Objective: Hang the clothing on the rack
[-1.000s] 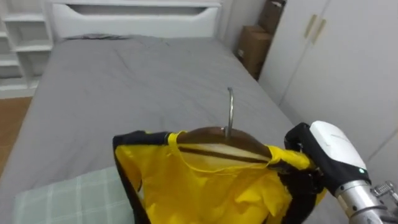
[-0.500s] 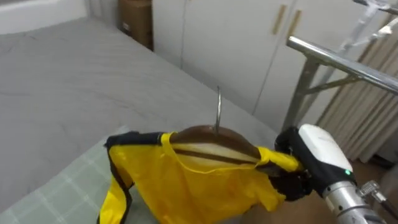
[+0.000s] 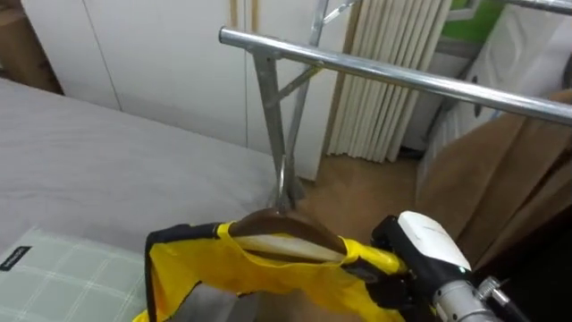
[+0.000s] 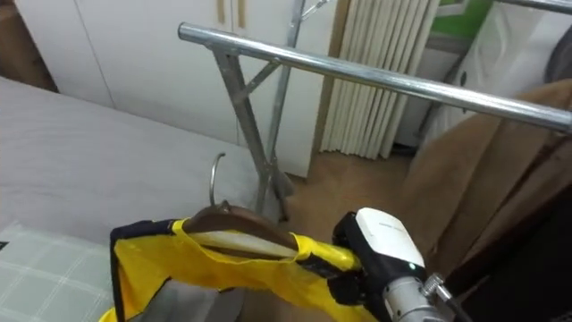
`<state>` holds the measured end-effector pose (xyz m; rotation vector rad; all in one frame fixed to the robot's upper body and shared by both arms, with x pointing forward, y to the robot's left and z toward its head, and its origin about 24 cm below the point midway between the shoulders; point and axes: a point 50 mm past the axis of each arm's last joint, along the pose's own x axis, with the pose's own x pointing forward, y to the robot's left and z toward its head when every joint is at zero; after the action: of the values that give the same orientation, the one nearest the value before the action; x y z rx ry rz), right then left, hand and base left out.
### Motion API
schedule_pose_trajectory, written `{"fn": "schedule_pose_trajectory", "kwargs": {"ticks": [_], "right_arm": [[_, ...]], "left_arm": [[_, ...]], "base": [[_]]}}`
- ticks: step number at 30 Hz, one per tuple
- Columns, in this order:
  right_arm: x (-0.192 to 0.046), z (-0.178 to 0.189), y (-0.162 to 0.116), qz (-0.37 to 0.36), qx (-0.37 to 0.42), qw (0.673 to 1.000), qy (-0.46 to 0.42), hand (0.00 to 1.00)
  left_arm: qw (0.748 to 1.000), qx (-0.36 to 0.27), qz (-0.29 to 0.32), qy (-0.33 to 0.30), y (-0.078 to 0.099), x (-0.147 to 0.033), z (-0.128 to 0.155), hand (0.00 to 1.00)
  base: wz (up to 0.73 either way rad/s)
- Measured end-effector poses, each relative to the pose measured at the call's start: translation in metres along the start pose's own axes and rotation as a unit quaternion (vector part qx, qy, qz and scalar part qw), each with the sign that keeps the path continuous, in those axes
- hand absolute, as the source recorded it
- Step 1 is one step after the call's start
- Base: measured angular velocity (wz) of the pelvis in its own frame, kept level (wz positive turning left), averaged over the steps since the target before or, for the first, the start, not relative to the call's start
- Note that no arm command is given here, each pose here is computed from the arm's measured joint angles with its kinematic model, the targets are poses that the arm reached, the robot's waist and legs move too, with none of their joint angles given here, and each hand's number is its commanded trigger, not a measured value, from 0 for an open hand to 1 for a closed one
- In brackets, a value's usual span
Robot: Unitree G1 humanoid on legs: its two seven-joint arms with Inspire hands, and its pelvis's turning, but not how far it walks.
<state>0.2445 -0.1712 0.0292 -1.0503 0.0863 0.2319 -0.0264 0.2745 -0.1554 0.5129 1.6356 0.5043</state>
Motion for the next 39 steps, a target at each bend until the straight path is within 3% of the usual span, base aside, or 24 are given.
{"fn": "schedule_pose_trajectory", "kwargs": {"ticks": [7,14,19,21,24,29,39], "right_arm": [[-0.004,-0.006,0.005,0.003,0.001,1.0,0.012,1.0],[-0.013,-0.03,0.006,-0.009,-0.015,0.998,0.054,1.0],[-0.015,-0.035,0.006,-0.018,-0.016,0.998,0.058,1.0],[-0.019,-0.04,0.006,-0.025,-0.014,0.998,0.064,1.0],[-0.018,-0.031,0.001,-0.042,-0.01,0.998,0.043,1.0],[-0.018,-0.025,-0.025,-0.109,0.015,0.994,0.024,1.0],[-0.018,-0.019,-0.026,-0.13,0.008,0.991,0.024,1.0]], "left_arm": [[1.0,-0.002,0.023,-0.008,0.006,-0.001,0.009,0.0],[0.997,0.0,0.017,-0.077,-0.004,-0.01,0.035,0.0],[0.996,0.007,0.007,-0.094,-0.01,-0.013,0.041,0.0],[0.996,0.024,0.005,-0.089,-0.015,-0.013,0.036,0.0],[0.999,0.013,0.006,-0.045,-0.012,-0.009,0.007,0.0],[1.0,-0.009,0.004,-0.023,-0.012,-0.007,0.0,0.0],[1.0,-0.012,0.003,-0.018,-0.013,-0.007,-0.002,0.0]], "base": [[-0.14],[-0.25],[-0.3],[-0.57],[-0.46],[-0.47],[-0.13]]}}
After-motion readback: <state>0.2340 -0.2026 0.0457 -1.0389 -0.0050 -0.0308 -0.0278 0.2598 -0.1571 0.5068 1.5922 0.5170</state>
